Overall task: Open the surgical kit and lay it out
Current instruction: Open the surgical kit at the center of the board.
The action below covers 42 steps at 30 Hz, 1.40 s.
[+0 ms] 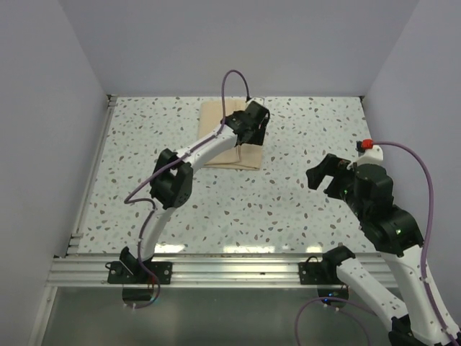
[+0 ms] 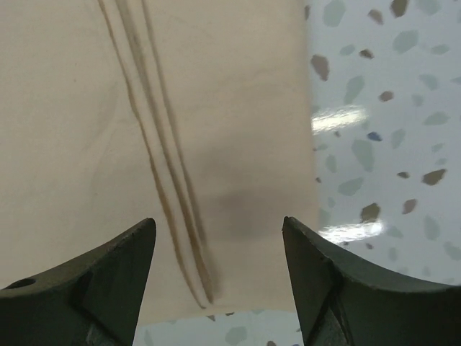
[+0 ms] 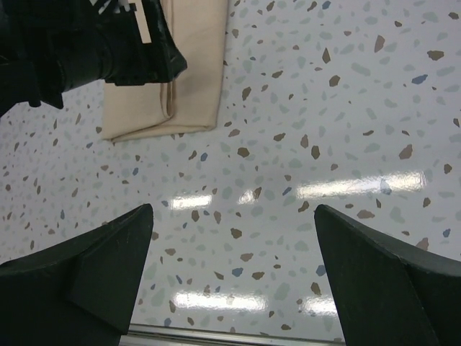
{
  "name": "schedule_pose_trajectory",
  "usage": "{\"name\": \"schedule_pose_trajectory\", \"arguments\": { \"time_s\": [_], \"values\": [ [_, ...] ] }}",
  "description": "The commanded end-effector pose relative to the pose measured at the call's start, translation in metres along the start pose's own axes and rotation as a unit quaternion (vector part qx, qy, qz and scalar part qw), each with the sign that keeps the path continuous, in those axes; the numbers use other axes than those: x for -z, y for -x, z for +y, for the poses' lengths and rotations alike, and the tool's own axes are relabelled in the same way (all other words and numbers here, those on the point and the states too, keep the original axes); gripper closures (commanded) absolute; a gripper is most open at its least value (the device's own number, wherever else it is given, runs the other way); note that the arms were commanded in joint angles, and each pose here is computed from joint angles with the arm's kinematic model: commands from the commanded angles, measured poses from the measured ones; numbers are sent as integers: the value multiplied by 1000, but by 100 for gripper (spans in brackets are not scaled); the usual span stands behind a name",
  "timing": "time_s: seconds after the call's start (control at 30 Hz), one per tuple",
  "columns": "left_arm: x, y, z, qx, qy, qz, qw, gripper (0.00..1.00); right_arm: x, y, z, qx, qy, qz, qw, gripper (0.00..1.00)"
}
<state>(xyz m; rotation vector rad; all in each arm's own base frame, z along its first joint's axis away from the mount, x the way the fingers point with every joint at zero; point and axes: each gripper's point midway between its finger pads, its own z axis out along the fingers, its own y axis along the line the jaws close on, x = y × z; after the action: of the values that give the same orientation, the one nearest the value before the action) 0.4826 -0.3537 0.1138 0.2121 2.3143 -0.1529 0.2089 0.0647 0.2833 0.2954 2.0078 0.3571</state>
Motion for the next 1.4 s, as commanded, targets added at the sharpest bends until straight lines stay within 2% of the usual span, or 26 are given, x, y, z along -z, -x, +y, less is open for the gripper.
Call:
{"name": "schedule_pose_trajectory", "arguments": {
  "time_s": [0.0, 0.1, 0.4, 0.57, 0.93, 1.0, 1.17, 1.27, 1.3, 1.37],
  "values": [
    [5, -2, 60, -43, 136, 8, 990, 26, 2, 8, 0, -5, -4, -17, 1000, 2],
    [-3, -17, 71, -59, 162, 25, 985, 28, -1, 7, -1, -9, -6, -16, 1000, 2],
    [-30, -57, 66, -86, 147, 72, 983, 30, -14, 5, 1, -11, -15, -8, 1000, 2],
    [-28, -54, 44, -86, 111, 57, 988, 30, -21, 3, 3, -9, -16, 1, 1000, 2],
    [-24, -57, 37, -69, 97, 51, 992, 34, -25, 1, 3, -1, -16, 5, 1000, 2],
    [-25, -55, 41, -65, 114, 45, 990, 36, -27, 0, 3, 0, -17, 8, 1000, 2],
    [-34, -71, 56, -80, 155, 73, 982, 43, -29, -2, 3, 4, -15, 11, 1000, 2],
    [-34, -70, 55, -82, 151, 70, 983, 58, -30, -2, 4, 5, -15, 11, 1000, 2],
    [-33, -67, 55, -84, 150, 67, 983, 75, -31, -2, 4, 6, -15, 10, 1000, 2],
    [-27, -52, 51, -80, 144, 50, 985, 89, -33, -1, 5, 6, -12, 9, 1000, 2]
  ]
}}
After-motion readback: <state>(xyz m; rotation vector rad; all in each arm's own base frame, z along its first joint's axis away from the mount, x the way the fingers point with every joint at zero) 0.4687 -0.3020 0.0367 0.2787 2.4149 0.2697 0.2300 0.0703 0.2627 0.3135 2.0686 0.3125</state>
